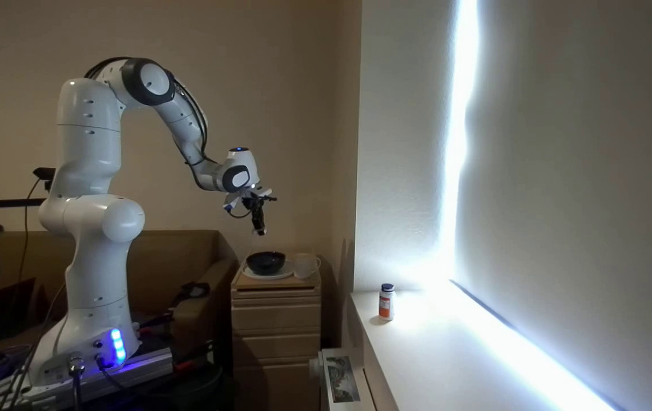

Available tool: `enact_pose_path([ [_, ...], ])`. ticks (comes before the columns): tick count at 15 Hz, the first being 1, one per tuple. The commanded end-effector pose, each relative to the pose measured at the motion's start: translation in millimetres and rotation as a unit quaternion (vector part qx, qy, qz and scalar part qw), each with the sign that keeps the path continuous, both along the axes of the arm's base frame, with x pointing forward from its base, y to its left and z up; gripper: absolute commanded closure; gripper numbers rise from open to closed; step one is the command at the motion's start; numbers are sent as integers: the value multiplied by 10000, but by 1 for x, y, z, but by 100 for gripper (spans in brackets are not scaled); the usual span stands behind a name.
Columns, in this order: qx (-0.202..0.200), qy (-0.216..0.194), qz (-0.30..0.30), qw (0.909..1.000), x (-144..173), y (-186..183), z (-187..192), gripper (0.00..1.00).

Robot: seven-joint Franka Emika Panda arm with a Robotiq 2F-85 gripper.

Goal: Move the airpod case from the bowl to the windowsill then put the lemon in the bowl

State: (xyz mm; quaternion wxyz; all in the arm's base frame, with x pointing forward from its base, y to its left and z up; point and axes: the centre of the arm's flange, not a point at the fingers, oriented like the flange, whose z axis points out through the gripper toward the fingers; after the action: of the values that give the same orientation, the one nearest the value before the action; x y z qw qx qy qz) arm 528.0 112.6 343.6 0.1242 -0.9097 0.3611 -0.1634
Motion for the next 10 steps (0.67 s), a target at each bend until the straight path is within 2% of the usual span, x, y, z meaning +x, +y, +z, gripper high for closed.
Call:
enact_pose_path([
  [1,10,-5,6,10000,-3,1,1,76],
  [2,-191,150,-508,9984,37,-18,-25,76],
  [3,-270,106,-795,9964,43,-54,-35,76],
  [6,-394,282,-1675,9847,30,-147,-52,76],
  [10,-506,581,-2878,9546,-10,-283,-75,76],
])
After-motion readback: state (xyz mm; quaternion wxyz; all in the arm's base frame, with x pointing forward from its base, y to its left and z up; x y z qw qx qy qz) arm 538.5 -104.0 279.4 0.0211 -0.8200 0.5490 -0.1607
